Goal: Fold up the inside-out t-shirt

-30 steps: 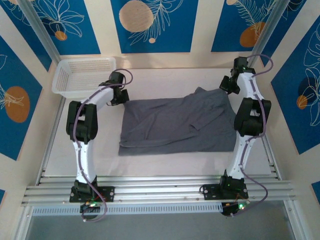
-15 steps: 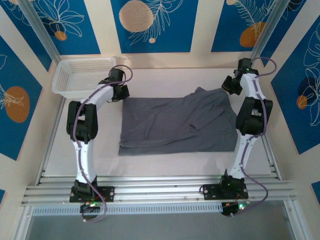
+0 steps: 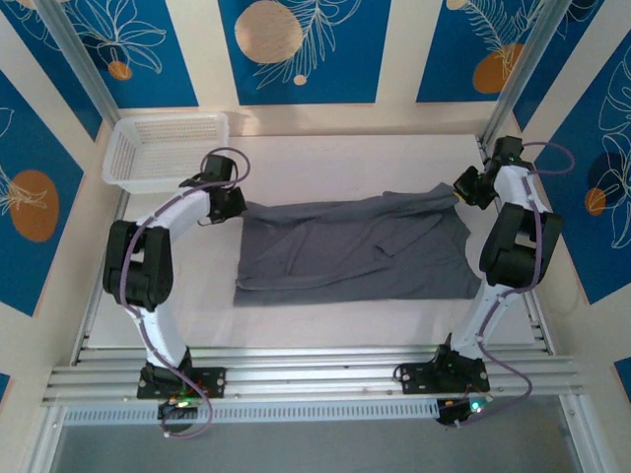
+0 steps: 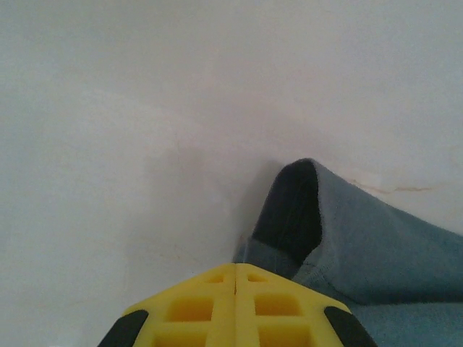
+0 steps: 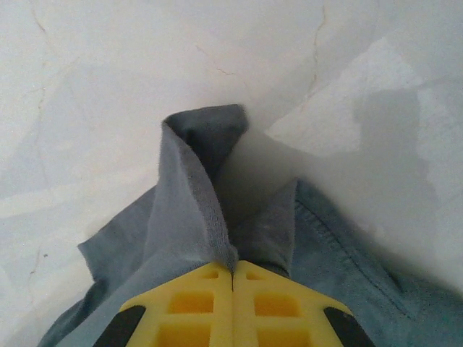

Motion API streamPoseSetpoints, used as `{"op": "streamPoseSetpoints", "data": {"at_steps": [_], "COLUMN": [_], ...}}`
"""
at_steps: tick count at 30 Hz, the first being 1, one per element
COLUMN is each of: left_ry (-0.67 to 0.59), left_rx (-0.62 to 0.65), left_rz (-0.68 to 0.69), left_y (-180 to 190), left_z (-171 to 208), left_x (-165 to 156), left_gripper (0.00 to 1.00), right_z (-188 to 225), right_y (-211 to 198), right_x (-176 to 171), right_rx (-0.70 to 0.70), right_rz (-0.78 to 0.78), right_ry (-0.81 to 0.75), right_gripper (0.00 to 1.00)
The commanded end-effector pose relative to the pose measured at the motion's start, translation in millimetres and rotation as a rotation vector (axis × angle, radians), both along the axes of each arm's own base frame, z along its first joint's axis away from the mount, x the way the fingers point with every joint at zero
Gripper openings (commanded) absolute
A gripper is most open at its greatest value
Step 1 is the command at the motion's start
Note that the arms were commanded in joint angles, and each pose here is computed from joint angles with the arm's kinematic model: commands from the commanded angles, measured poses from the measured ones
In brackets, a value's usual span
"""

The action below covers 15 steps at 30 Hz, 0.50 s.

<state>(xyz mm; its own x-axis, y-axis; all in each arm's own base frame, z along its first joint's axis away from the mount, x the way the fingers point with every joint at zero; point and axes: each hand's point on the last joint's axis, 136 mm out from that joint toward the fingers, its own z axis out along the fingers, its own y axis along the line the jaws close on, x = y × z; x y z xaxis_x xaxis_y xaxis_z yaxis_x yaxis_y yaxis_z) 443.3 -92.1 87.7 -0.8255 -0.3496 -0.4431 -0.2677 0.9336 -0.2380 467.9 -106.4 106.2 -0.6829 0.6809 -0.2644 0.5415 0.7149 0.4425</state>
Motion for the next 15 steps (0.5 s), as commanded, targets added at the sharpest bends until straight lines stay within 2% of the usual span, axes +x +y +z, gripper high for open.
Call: {"op": "streamPoseSetpoints", "data": {"at_steps": [1,5,8,12,15], "left_ry": [-0.077,-0.094,-0.042,0.008,0.004], "left_rx": [-0.053,-0.085,-0.102,-0.127,-0.094], "left_rz": [-0.009,-0.030,-0.043,-0.070,-0.072], "left_y": [-1,-1,-4,-14,-13], "left_z": [33,30,12,-15,-25], "left_x": [-14,-42,-58,-61,-65], "left_gripper": [0.00,0.00,0.00,0.00,0.00], "right_z": [32,20,-1,-32,-46], "right_y": [-5,-8,-10,-8,-13], "right_x": [-3,-20,-38,-61,-78], "right_rx": [0.011,0.039,0.066,0.076,0.058], "right_rz": [-0.037,-0.085,-0.140,-0.186,-0.237], "right_ry": [-0.076,-0.050,-0.004,0.078,0.113], "right_gripper": [0.00,0.00,0.00,0.00,0.03]}}
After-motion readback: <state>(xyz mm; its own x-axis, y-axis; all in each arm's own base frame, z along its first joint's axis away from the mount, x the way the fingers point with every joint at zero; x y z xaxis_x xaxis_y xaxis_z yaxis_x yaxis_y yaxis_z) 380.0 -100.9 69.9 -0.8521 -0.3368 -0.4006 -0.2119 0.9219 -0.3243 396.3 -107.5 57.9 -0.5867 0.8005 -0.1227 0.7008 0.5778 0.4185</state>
